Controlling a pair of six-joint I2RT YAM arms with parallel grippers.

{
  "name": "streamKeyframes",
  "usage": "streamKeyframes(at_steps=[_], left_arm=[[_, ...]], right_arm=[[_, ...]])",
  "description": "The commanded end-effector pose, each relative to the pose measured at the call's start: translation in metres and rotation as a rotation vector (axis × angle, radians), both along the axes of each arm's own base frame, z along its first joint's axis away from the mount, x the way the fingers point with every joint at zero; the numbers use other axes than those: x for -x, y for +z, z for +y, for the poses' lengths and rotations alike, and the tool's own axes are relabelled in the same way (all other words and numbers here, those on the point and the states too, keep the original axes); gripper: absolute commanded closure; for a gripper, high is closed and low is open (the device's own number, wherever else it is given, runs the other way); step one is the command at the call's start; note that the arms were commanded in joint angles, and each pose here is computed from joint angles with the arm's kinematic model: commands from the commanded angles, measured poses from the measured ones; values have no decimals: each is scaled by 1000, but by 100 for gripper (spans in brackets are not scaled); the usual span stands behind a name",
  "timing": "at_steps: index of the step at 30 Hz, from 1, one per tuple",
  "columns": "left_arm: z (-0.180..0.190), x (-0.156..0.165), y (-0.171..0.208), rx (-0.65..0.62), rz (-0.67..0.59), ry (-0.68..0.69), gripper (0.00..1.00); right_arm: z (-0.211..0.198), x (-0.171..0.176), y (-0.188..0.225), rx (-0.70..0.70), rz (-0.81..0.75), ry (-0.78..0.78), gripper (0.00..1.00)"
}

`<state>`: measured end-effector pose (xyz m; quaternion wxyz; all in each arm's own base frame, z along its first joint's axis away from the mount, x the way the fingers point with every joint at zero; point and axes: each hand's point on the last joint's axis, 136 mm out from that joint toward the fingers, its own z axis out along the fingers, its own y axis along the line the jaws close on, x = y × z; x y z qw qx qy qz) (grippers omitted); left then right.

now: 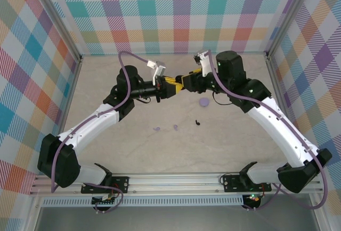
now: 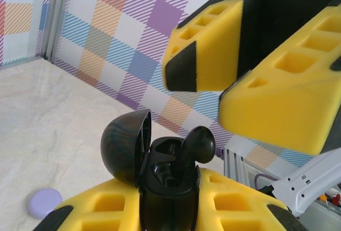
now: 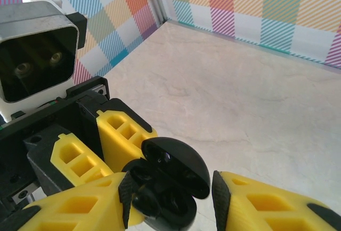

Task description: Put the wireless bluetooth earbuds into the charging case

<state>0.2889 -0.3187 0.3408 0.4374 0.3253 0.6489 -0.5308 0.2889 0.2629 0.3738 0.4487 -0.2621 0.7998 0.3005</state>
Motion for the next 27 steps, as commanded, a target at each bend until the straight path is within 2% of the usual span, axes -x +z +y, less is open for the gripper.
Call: streamKeyframes(at_steps=[1,16,27], left_arm=[[-2,6,24,22,-74,-14,91],[-1,8,28,26,-90,-15,91],[-2,12,30,33,-90,-37,91]], right_arm=[[-10,8,20,-14,-37,-16,54],[-30,-1,-4,100,6,-122,60],[-10,3,-11,83,57,-18,62]])
